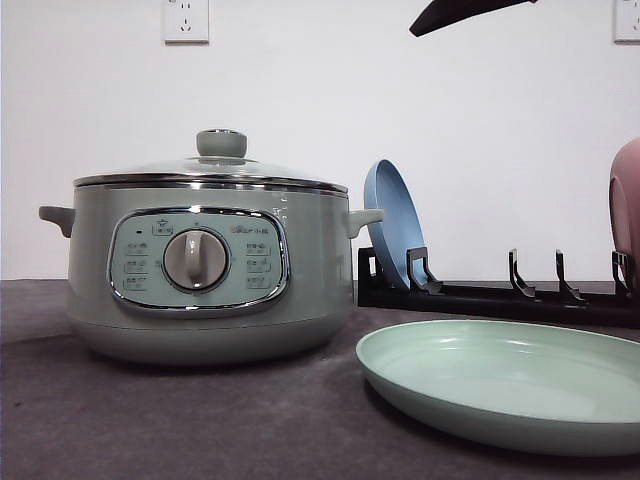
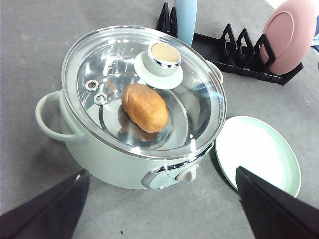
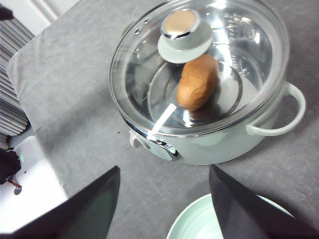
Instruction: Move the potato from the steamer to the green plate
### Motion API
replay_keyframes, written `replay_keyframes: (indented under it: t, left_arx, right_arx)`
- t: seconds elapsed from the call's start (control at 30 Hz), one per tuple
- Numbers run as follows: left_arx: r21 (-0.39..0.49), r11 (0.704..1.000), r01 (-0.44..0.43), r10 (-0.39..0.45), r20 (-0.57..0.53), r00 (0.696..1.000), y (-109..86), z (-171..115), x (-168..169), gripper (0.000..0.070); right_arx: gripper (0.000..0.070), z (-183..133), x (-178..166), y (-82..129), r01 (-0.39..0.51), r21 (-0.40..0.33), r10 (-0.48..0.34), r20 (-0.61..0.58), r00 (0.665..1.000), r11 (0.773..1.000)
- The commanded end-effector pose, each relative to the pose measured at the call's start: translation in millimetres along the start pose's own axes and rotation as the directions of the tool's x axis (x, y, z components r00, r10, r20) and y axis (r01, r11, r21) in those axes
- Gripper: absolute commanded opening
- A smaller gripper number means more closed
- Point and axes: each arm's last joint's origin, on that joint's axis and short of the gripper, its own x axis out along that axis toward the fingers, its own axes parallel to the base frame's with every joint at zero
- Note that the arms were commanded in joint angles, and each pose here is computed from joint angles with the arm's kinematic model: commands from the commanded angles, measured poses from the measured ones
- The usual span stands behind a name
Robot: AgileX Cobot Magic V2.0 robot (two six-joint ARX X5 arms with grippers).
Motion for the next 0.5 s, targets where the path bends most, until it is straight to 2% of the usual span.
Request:
replay_keyframes:
  t: [0.0,0.33,0.47]
  left_arx:
    - [0.02,1.0,0.007,-0.008,0.024,1.0,-2.3,5.9,-3.4,0.0595]
    - [0.016,1.0,0.007,-0.008,0.025,1.0,-1.5,7.1,-2.0,0.0592]
    - [-0.008,1.0,0.018,-0.018,0.033,0.999,0.2,15.9,4.4,0.0591]
  right_arx:
    - [0.0352,3.6,1.2,0.9,-0.009,-0.018,0.009,0.005,1.0,1.0]
    - [0.0353,3.5,1.2,0.8,-0.007,-0.022,0.008,0.004,1.0,1.0]
    - [0.0352,3.6,1.2,0.9,-0.008,-0.026,0.008,0.004,1.0,1.0]
